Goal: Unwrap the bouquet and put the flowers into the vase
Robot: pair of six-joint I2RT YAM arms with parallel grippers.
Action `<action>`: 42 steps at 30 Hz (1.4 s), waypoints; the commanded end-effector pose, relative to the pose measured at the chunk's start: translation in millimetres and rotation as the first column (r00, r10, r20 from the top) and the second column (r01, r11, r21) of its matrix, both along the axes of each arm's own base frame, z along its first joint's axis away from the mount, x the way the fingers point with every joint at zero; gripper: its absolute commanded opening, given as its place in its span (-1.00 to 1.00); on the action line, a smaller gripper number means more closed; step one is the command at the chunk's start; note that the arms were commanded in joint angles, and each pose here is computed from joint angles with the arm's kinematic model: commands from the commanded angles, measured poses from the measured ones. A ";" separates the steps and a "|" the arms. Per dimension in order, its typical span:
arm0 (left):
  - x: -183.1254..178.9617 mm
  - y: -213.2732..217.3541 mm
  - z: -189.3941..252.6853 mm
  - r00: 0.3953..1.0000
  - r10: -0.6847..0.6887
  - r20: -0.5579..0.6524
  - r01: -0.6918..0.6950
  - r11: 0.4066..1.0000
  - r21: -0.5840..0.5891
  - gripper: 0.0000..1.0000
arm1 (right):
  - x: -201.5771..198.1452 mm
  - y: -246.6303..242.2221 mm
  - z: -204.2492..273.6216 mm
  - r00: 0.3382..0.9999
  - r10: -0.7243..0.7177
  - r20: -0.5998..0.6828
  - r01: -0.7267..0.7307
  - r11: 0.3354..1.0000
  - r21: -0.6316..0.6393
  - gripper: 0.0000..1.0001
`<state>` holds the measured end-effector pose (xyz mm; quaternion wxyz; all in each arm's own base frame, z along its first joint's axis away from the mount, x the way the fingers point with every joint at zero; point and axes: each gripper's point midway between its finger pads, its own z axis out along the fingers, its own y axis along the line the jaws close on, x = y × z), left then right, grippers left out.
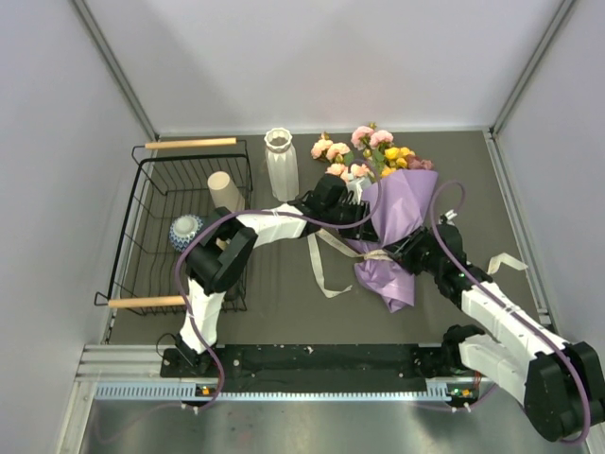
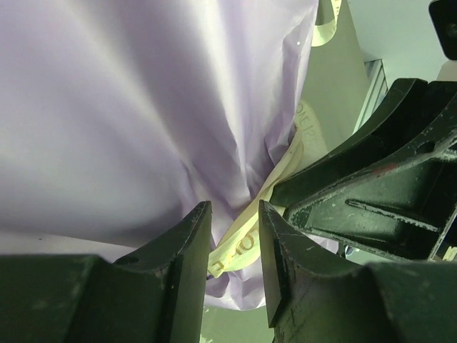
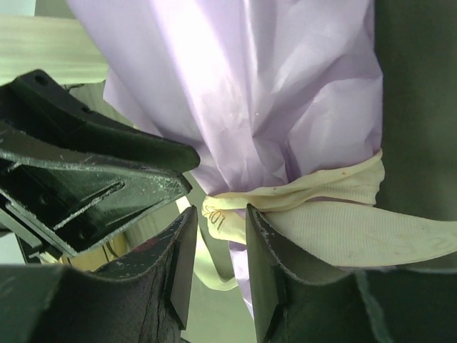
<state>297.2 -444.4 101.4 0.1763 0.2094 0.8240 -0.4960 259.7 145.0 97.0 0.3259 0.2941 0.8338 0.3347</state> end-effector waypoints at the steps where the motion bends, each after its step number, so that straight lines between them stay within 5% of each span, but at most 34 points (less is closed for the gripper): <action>1: -2.3 -3.6 1.9 1.000 -0.019 0.018 0.020 0.999 -0.029 -0.24 | 6.2 -4.5 3.5 0.995 -0.089 -0.036 0.089 0.996 0.020 -0.31; 16: -4.7 -4.7 -3.9 1.000 -0.027 0.014 0.027 0.999 -0.022 -0.24 | -7.7 -6.5 -8.1 0.962 -0.180 -0.203 0.199 0.977 0.079 -0.23; 37: -5.7 -0.4 -21.6 1.000 -0.024 0.009 0.024 1.000 0.020 -0.26 | 35.6 -5.4 11.7 0.959 -0.261 -0.112 0.273 0.955 0.119 -0.31; 42: -4.5 -2.8 -25.2 0.999 -0.033 0.003 0.032 0.999 0.023 -0.26 | 37.8 -1.3 14.7 0.966 -0.241 -0.094 0.253 0.958 0.138 -0.71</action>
